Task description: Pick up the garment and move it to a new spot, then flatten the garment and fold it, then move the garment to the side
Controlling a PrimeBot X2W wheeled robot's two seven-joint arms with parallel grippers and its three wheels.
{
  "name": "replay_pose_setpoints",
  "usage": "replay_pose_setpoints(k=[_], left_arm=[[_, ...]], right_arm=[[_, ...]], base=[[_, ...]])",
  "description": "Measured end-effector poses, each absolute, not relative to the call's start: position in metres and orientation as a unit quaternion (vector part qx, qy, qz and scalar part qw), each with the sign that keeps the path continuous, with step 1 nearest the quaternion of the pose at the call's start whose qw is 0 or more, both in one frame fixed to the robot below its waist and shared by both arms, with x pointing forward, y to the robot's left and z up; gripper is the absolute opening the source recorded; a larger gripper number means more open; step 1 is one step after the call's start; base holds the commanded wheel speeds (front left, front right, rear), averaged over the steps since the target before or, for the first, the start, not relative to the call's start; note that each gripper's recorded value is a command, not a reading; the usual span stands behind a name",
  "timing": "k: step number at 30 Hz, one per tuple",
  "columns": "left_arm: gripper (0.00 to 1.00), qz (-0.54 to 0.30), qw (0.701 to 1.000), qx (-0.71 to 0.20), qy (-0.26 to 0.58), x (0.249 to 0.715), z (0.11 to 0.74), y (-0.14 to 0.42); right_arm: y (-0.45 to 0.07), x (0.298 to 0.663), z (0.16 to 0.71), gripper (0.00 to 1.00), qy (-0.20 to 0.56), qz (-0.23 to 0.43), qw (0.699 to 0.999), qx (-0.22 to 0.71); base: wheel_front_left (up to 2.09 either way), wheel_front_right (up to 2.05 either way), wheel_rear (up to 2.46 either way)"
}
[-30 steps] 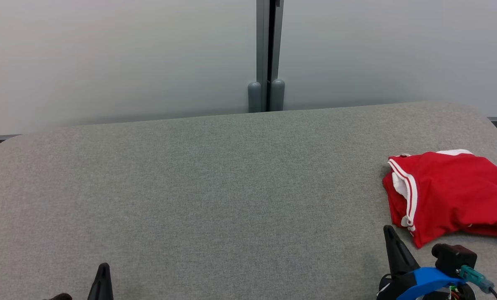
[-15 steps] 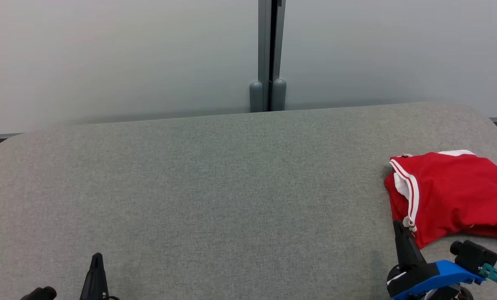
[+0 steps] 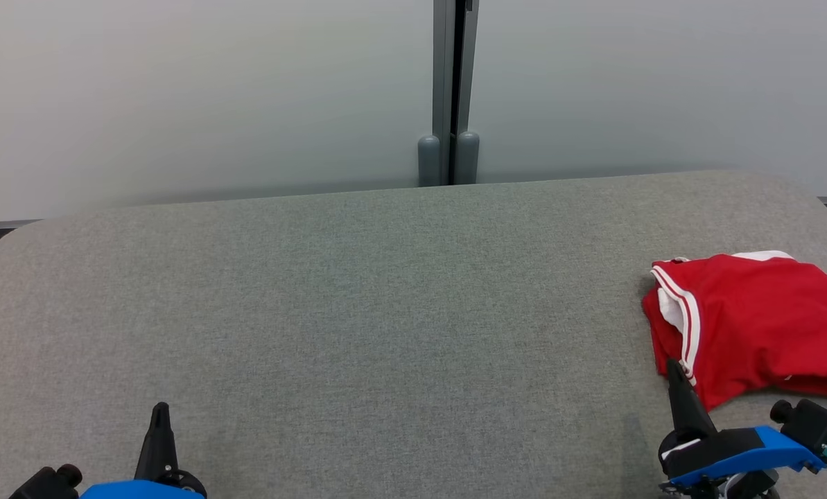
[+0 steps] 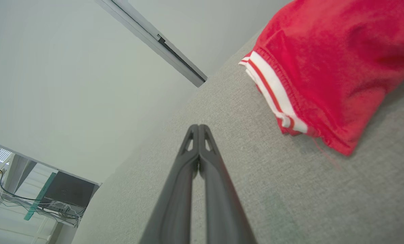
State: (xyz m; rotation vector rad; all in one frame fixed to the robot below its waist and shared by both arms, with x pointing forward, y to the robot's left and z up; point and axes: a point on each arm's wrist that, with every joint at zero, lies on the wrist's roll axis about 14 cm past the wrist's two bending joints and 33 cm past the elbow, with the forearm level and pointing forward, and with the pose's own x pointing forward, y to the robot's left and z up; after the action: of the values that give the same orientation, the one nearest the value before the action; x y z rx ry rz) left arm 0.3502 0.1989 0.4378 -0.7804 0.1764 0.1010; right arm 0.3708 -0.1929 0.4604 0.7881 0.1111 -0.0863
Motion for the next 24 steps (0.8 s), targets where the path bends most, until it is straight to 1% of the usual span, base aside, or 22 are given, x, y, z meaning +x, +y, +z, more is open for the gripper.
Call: replay_pose_setpoints(k=[24], left_arm=[[0.0,0.052,0.858,-0.507,0.061,0.364,0.456,0.2]], right_arm=[[-0.197,0.376,0.472,0.0,0.039,-0.045,0.858,0.51]], base=[[0.0,0.0,0.0]])
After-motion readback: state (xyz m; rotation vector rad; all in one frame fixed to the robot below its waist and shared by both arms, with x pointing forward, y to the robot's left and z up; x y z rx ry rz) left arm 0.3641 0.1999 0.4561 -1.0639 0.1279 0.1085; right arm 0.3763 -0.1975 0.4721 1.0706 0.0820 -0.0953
